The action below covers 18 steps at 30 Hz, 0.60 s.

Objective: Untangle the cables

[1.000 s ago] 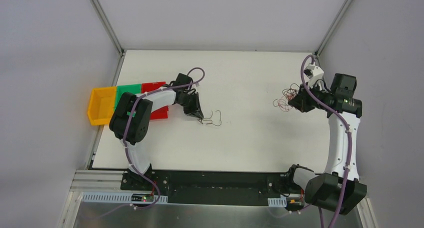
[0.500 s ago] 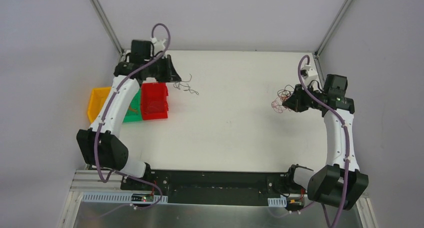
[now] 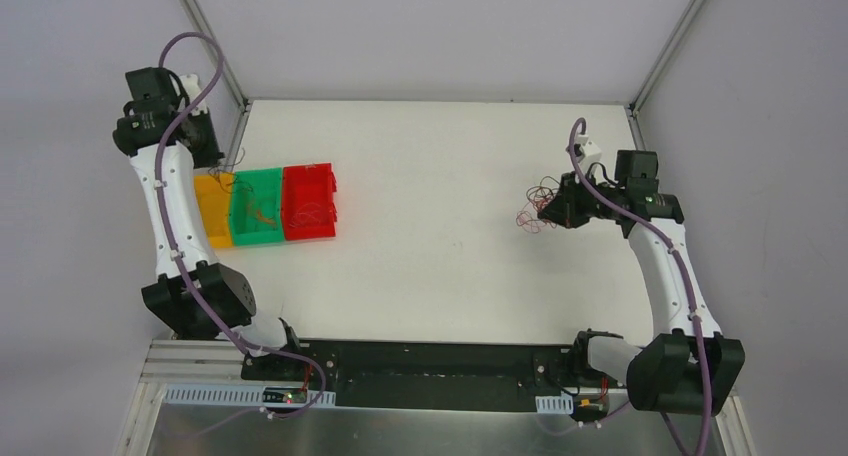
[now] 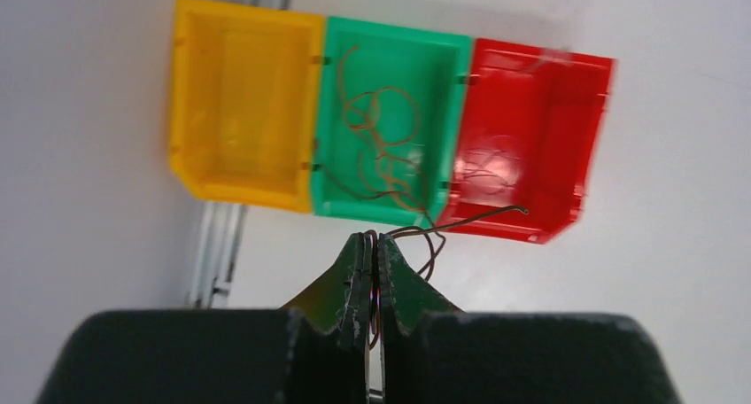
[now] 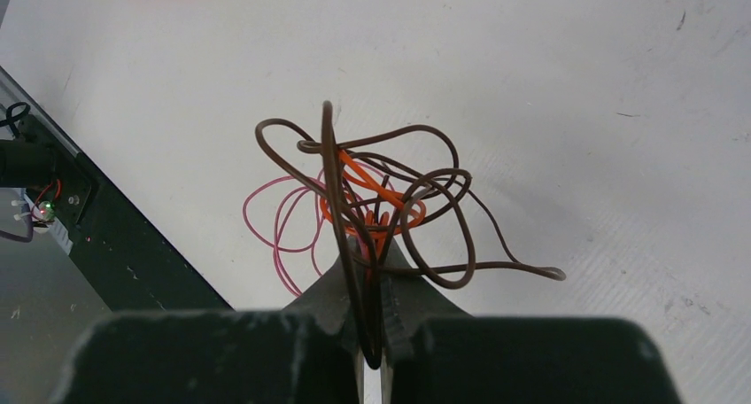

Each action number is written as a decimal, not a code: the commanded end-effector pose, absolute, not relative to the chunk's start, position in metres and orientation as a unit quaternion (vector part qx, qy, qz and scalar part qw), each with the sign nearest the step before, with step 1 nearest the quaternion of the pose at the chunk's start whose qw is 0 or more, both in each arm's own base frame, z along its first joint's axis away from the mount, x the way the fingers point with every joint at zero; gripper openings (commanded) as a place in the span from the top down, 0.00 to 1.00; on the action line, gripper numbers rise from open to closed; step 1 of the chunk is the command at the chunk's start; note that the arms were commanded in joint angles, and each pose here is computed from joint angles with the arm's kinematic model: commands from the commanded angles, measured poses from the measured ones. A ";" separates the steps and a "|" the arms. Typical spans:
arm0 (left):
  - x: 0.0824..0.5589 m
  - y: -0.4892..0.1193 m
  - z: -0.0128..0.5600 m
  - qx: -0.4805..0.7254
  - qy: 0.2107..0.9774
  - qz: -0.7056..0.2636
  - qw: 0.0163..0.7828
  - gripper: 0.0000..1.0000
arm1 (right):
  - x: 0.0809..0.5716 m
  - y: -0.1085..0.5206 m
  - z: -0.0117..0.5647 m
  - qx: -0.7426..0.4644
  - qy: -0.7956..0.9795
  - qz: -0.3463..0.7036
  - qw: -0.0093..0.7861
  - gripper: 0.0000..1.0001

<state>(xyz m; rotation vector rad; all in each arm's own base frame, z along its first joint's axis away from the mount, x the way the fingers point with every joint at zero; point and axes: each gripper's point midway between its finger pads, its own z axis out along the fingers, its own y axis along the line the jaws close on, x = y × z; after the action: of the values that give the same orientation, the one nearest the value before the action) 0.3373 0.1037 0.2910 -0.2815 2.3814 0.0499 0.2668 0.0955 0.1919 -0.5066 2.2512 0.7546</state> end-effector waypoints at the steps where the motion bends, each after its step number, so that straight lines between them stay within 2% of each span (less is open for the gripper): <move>1: 0.306 0.176 0.275 -0.131 0.938 0.139 0.290 1.00 | 0.273 0.107 0.196 -0.192 0.865 0.302 0.353 1.00; 6: 0.303 0.230 0.256 -0.142 0.934 0.179 0.273 1.00 | 0.272 0.117 0.195 -0.195 0.867 0.308 0.339 1.00; 17: 0.334 0.273 0.204 -0.092 0.945 0.208 0.236 1.00 | 0.267 0.125 0.192 -0.191 0.873 0.307 0.327 1.00; 18: 0.338 0.273 0.199 -0.090 0.947 0.202 0.235 0.94 | 0.267 0.126 0.191 -0.191 0.874 0.308 0.324 1.00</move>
<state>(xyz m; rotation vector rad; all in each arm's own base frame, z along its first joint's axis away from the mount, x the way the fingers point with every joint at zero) 0.3283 0.2595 0.2079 -0.3030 2.5931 0.5123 0.2636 0.1216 0.1833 -0.5062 2.3126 0.8121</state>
